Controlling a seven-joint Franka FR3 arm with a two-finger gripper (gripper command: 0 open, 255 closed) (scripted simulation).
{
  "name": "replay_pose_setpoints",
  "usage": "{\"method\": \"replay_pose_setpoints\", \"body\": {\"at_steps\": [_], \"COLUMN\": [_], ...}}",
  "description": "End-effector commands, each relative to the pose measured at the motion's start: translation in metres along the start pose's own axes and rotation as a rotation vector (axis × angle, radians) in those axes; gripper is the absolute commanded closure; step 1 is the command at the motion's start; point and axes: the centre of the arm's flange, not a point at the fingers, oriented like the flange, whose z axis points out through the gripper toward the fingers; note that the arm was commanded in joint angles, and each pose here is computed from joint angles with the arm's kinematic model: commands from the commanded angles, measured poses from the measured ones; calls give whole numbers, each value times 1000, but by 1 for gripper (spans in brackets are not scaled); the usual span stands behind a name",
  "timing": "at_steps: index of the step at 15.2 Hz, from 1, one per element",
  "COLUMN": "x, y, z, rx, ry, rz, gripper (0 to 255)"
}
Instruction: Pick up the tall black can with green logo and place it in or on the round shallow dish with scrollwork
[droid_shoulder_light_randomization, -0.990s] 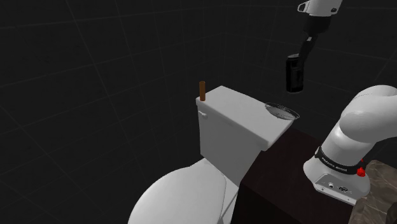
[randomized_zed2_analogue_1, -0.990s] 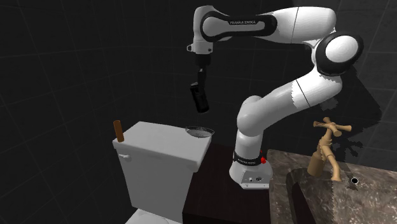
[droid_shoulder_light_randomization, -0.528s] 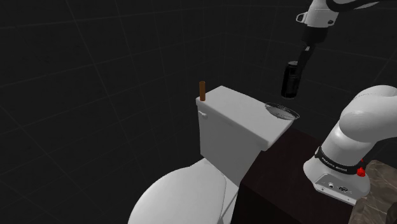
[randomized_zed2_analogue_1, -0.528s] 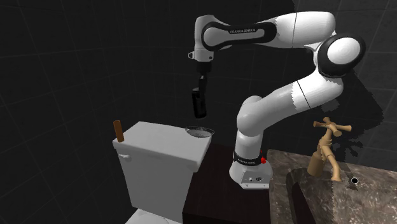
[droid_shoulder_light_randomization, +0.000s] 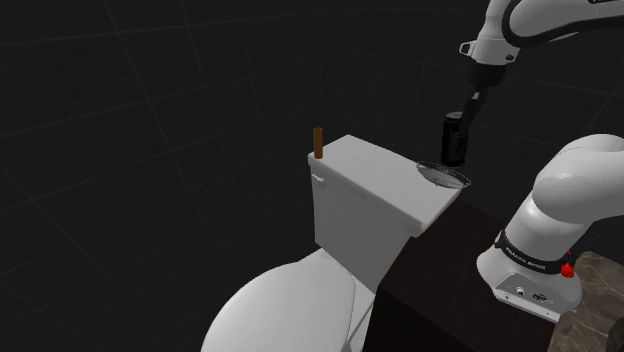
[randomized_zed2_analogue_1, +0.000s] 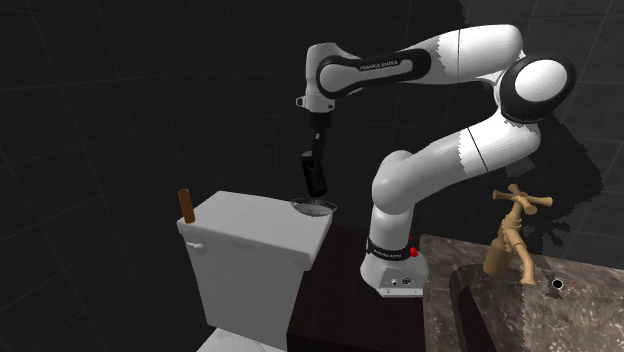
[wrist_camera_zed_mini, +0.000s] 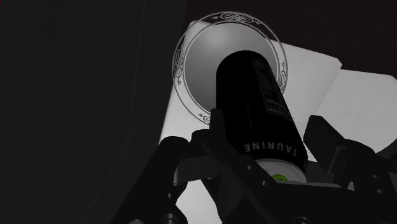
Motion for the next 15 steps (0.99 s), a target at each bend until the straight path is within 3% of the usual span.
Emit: {"method": "replay_pose_setpoints", "body": {"at_steps": [1, 7, 15], "x": [-1, -2, -2], "y": [0, 0, 0], "z": [10, 45, 45], "rx": [0, 0, 0], "ry": [1, 1, 1], "rz": [0, 0, 0], "gripper": [255, 255, 255]}}
